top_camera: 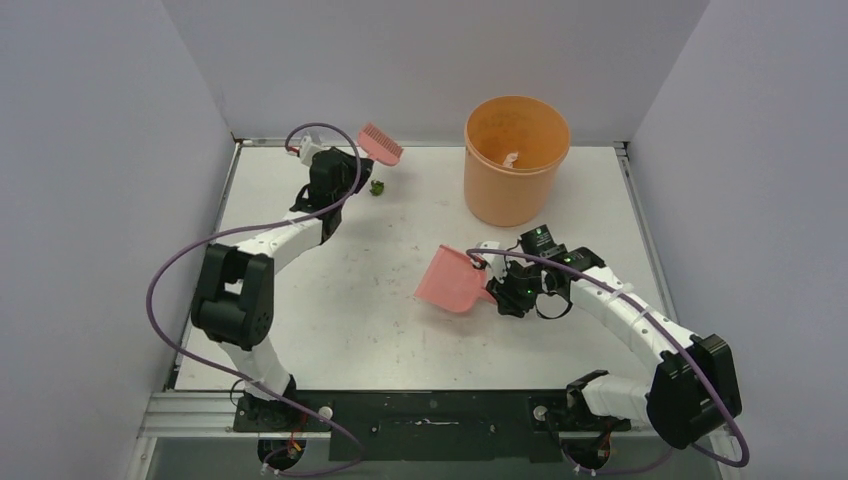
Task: Sweep away the paper scraps from the table
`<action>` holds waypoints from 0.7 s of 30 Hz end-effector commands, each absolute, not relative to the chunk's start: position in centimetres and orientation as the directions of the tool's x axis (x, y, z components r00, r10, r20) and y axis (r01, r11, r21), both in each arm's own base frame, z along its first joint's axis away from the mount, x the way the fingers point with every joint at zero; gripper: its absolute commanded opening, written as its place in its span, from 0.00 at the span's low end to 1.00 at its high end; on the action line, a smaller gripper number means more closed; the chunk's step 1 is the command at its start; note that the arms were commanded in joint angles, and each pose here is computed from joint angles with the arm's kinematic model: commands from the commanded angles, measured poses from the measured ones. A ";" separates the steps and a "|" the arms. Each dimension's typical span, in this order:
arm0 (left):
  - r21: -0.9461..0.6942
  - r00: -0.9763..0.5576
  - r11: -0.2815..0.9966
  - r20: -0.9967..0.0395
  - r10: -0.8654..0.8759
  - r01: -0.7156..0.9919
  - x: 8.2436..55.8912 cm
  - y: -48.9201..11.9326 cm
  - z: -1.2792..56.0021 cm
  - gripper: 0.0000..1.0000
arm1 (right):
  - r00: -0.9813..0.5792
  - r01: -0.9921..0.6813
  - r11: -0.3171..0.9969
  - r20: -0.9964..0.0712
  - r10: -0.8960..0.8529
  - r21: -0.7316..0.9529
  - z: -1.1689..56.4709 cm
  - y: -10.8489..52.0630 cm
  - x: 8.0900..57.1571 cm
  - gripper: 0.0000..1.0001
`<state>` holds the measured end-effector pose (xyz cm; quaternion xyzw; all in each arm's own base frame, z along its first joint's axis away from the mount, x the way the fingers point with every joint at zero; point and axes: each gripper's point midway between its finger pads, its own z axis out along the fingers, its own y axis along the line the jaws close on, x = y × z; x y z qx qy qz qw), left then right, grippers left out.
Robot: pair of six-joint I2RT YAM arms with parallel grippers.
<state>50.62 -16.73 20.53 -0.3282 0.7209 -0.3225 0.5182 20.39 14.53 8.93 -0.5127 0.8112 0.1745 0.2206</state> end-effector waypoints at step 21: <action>-0.872 -0.195 0.284 -0.223 -0.955 -0.399 51.3 -14.3 14.2 0.00 | -0.310 -0.925 0.379 -0.514 -0.800 -0.032 5.8 16.5 22.0 0.05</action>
